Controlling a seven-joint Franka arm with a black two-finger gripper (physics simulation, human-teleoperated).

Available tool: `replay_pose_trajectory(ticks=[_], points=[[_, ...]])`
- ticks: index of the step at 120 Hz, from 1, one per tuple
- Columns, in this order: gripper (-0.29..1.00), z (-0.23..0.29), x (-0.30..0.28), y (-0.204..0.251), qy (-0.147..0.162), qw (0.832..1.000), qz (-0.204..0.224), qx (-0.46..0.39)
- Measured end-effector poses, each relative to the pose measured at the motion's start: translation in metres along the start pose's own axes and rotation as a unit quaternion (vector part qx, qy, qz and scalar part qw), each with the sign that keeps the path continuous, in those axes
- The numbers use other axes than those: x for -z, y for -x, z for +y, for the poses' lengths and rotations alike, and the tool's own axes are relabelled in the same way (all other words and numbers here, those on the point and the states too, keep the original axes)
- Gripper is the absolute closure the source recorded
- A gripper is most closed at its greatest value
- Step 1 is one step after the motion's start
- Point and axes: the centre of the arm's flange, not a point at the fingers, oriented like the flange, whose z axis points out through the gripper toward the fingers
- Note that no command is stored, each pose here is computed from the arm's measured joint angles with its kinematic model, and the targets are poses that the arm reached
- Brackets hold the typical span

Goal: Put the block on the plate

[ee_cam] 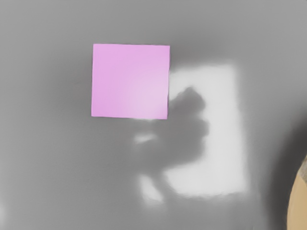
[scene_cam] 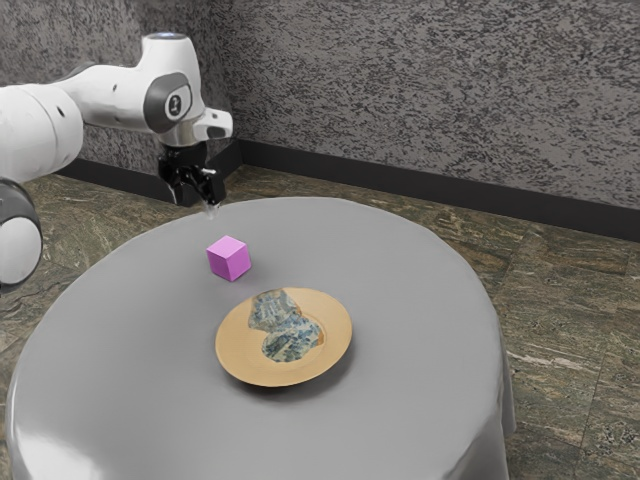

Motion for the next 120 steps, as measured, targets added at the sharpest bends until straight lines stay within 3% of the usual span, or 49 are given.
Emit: replay_pose_trajectory(ticks=[120], points=[[0.0, -0.022, -0.105, -0.045, 0.025, 1.0, 0.008, -0.013]])
